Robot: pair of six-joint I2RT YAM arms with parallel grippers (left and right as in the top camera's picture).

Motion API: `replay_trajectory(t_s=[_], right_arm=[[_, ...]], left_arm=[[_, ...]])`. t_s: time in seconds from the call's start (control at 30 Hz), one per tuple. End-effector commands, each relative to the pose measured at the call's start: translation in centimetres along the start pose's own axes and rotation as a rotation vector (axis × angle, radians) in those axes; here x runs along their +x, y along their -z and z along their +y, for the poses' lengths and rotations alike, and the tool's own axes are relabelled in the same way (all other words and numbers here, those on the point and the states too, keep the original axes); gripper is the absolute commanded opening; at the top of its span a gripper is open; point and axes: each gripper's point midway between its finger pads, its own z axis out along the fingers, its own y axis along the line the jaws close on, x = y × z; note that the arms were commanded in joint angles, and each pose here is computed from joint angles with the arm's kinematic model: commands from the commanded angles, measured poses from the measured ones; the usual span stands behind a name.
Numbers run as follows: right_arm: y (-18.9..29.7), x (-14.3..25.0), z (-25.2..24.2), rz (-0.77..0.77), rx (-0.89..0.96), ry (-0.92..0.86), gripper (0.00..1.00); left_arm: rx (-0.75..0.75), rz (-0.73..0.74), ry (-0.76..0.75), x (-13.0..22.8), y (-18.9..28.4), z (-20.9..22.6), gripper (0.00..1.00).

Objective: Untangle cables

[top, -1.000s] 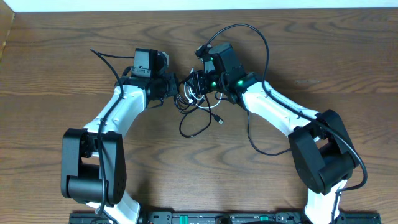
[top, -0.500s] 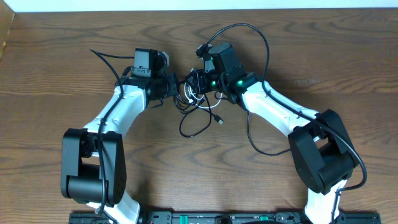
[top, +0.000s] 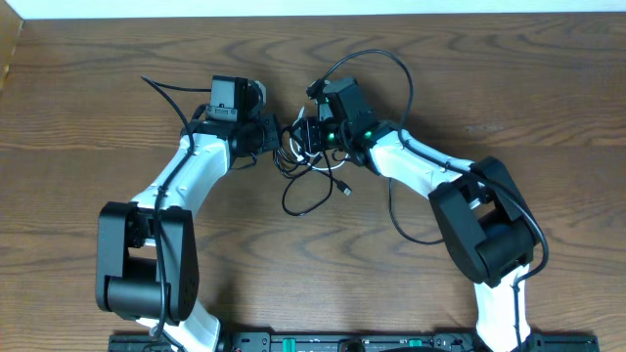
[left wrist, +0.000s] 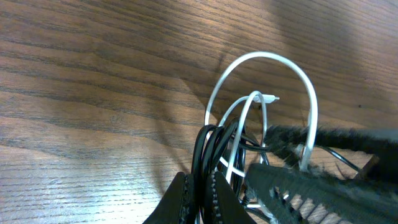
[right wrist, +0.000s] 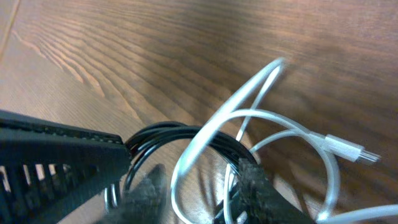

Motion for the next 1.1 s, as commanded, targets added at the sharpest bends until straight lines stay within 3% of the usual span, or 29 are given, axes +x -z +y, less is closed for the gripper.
replay_trajectory(t_s=[0.0, 0.13, 0.57, 0.77, 0.93, 1.07], right_arm=[[-0.2, -0.1, 0.9, -0.006, -0.024, -0.002, 0.01], [0.9, -0.9, 2.9, -0.011, -0.112, 0.016, 0.01], [9.3, -5.3, 8.3, -0.133, -0.147, 0.21, 0.01], [12.2, -6.0, 9.6, -0.162, -0.146, 0.274, 0.01], [14.2, -6.8, 9.8, -0.195, -0.117, 0.286, 0.01], [15.3, -7.4, 7.8, -0.214, -0.021, 0.258, 0.01]], left_arm=[[0.003, 0.013, 0.006, 0.3, -0.4, 0.1, 0.08], [0.003, 0.013, 0.006, 0.3, -0.4, 0.1, 0.08], [0.003, 0.012, 0.006, 0.2, -0.4, 0.1, 0.13], [0.003, 0.012, 0.006, 0.3, -0.4, 0.1, 0.36], [0.003, 0.012, 0.006, 0.2, -0.4, 0.1, 0.39], [0.003, 0.012, 0.006, 0.2, -0.4, 0.1, 0.49]])
